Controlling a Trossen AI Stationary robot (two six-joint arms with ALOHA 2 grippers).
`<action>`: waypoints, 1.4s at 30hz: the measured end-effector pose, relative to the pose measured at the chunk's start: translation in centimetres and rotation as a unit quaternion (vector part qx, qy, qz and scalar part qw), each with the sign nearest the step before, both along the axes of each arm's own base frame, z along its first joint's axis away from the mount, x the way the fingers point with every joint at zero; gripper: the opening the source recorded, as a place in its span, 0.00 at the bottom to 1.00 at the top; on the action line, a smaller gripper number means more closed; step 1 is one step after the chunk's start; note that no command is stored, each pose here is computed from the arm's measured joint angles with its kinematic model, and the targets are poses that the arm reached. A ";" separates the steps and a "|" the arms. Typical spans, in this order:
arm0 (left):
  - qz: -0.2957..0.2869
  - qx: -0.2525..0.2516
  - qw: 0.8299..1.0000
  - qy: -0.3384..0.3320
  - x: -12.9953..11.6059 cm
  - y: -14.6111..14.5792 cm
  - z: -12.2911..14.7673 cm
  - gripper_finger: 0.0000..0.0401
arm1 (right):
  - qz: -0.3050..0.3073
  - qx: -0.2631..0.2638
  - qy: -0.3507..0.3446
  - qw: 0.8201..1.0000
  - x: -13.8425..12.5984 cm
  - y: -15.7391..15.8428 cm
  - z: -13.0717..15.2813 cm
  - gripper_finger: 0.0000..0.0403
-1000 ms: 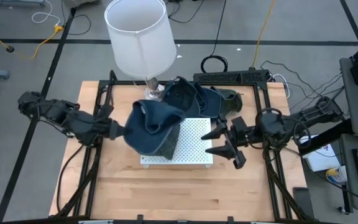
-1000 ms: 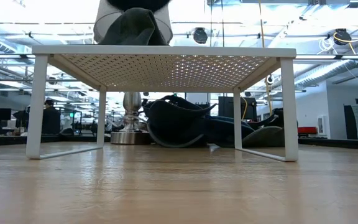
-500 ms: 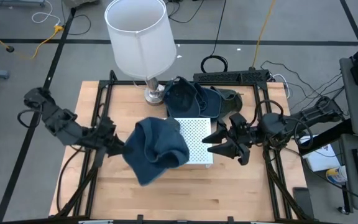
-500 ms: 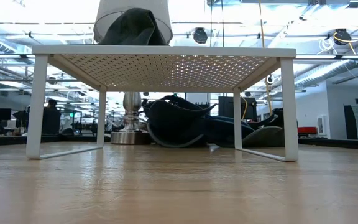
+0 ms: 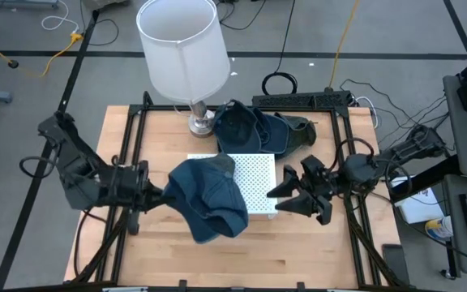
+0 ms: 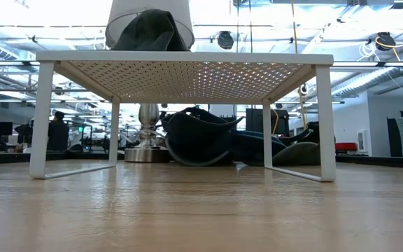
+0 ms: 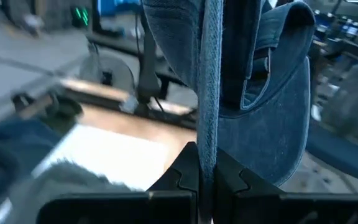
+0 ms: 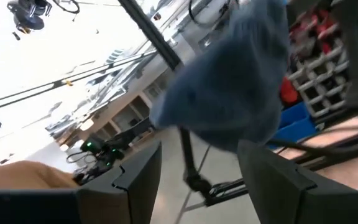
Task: Pick & Place hat
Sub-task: Put the left blue cap on the right side of the shelf
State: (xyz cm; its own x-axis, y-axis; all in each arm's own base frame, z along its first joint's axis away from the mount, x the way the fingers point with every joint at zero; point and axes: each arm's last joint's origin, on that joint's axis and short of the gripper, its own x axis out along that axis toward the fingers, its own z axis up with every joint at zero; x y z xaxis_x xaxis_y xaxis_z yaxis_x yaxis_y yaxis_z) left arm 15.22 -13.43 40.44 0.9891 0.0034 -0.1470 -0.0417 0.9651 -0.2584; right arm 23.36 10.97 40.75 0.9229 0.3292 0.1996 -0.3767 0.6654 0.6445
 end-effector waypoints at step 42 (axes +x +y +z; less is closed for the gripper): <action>0.016 0.196 0.908 -0.371 8.4 -2.6 4.1 0.02 | 0.192 0.320 -0.006 0.928 3.1 4.5 -1.1 0.52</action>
